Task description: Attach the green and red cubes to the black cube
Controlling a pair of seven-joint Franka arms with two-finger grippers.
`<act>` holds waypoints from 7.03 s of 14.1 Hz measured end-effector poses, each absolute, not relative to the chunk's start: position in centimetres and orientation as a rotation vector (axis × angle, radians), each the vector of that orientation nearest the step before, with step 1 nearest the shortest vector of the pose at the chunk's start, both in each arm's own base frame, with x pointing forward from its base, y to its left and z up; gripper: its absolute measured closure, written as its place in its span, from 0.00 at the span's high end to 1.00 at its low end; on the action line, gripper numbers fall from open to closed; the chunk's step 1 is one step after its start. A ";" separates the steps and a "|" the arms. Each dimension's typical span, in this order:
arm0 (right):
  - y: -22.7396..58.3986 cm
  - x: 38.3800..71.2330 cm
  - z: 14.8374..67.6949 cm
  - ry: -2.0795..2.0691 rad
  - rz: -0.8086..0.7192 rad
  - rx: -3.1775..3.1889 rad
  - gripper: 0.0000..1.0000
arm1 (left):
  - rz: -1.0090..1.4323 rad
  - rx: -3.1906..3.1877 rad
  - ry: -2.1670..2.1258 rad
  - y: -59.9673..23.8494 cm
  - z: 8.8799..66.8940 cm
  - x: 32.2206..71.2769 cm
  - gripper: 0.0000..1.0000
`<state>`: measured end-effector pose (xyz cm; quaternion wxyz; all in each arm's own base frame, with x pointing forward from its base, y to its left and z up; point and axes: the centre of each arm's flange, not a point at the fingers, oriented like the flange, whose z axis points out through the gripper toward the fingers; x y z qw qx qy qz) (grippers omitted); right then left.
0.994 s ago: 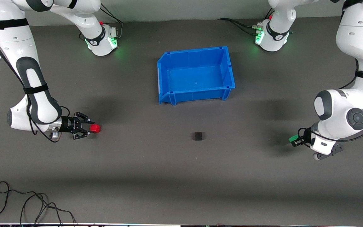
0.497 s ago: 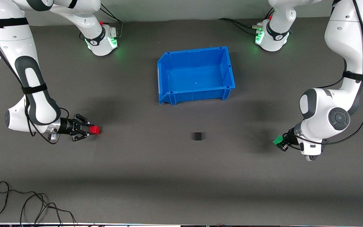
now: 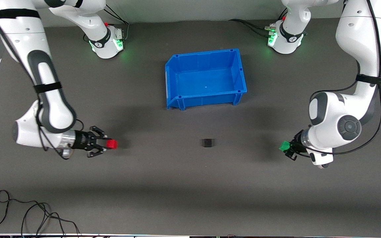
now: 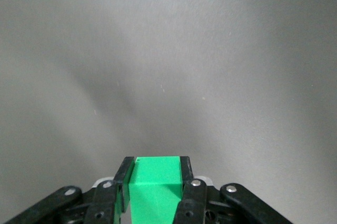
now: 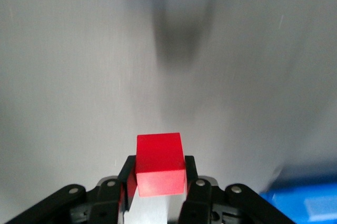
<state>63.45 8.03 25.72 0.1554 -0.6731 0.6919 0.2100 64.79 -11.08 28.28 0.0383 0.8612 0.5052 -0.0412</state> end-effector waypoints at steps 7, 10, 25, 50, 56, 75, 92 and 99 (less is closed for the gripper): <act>28.4 63.6 24.7 2.049 0.481 -1.820 0.40 | -0.169 2.400 1.927 -20.3 26.9 63.8 0.39; 35.9 62.5 23.3 2.079 0.465 -1.775 0.40 | -0.179 2.203 2.128 -25.5 25.7 64.4 0.39; 44.3 60.2 18.0 2.093 0.459 -1.780 0.40 | -0.201 1.924 2.352 -36.8 19.9 59.9 0.39; 45.6 60.1 18.9 2.008 0.413 -1.861 1.00 | -0.132 1.972 2.311 -37.2 19.8 60.1 1.00; 38.6 64.6 26.7 1.938 0.238 -2.144 1.00 | -0.090 2.127 2.250 -29.9 30.0 63.5 1.00; 8.1 61.4 57.4 0.673 -0.038 -3.100 1.00 | -0.204 3.097 0.691 -3.6 49.4 62.8 1.00; -1.6 57.3 61.3 0.099 -0.046 -3.104 1.00 | -0.073 3.176 0.048 1.7 62.2 55.5 1.00; -1.3 56.8 61.4 0.090 -0.008 -3.104 1.00 | -0.065 3.178 0.012 1.6 62.6 54.8 1.00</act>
